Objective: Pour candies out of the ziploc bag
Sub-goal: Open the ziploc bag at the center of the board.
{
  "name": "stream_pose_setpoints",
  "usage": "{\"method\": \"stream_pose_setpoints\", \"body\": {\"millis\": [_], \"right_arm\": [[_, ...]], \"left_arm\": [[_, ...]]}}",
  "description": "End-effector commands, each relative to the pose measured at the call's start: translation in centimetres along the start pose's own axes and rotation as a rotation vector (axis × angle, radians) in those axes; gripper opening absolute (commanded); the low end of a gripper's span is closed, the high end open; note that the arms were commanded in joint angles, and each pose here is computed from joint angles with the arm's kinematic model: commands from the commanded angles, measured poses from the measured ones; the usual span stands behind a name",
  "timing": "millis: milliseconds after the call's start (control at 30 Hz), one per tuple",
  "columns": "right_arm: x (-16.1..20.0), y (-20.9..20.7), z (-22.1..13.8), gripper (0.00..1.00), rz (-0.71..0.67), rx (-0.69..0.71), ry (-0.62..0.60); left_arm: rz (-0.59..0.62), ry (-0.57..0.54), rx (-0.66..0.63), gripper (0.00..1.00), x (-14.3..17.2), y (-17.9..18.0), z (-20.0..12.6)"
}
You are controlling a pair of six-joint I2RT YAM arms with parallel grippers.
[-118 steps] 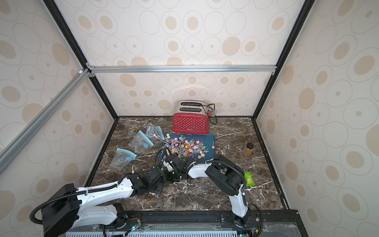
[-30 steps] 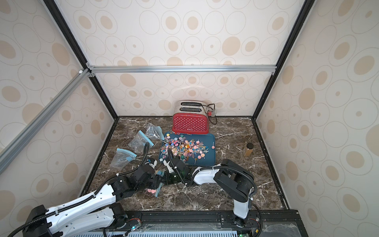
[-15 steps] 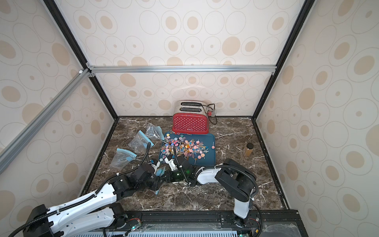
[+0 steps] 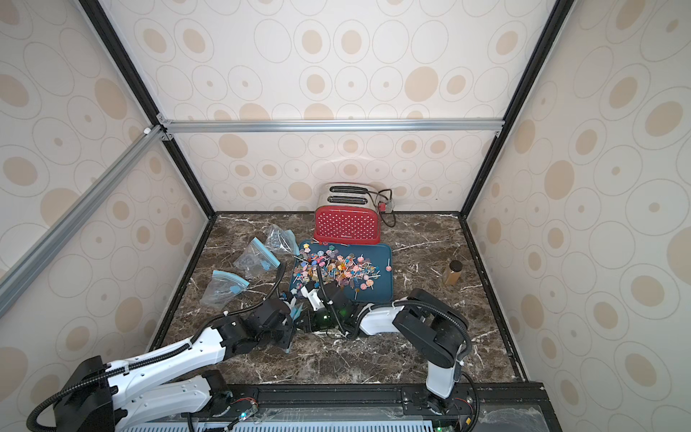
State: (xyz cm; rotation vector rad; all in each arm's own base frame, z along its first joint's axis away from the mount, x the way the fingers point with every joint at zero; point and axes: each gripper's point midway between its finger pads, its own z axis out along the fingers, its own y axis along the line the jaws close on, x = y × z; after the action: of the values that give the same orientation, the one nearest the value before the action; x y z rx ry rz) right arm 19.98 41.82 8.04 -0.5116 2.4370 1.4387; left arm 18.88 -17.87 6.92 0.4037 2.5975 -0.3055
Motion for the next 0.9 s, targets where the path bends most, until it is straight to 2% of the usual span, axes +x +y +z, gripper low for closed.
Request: {"method": "stream_pose_setpoints", "body": {"millis": [0, 133, 267, 367, 667, 867], "right_arm": [[-0.35, 1.15, -0.44, 0.0, -0.033, -0.031, -0.008], [-0.11, 0.78, -0.18, 0.0, -0.03, -0.024, 0.003], [-0.01, 0.58, -0.02, 0.0, -0.027, -0.021, 0.008], [-0.01, 0.55, 0.02, 0.0, -0.027, -0.02, 0.009], [0.26, 0.4, 0.19, 0.0, -0.026, -0.02, 0.018], [0.42, 0.5, 0.46, 0.0, -0.028, -0.023, 0.025]], "left_arm": [[-0.003, -0.039, -0.051, 0.27, -1.27, 0.82, -0.89], [-0.008, -0.051, -0.033, 0.29, -1.42, 0.6, -1.23], [-0.008, -0.056, -0.024, 0.38, -1.45, 0.49, -1.43], [-0.01, -0.056, -0.031, 0.4, -1.41, 0.65, -1.41], [-0.023, -0.077, -0.05, 0.38, -1.72, 0.99, -1.45], [-0.025, -0.076, -0.06, 0.3, -1.69, 1.12, -1.15]]}}
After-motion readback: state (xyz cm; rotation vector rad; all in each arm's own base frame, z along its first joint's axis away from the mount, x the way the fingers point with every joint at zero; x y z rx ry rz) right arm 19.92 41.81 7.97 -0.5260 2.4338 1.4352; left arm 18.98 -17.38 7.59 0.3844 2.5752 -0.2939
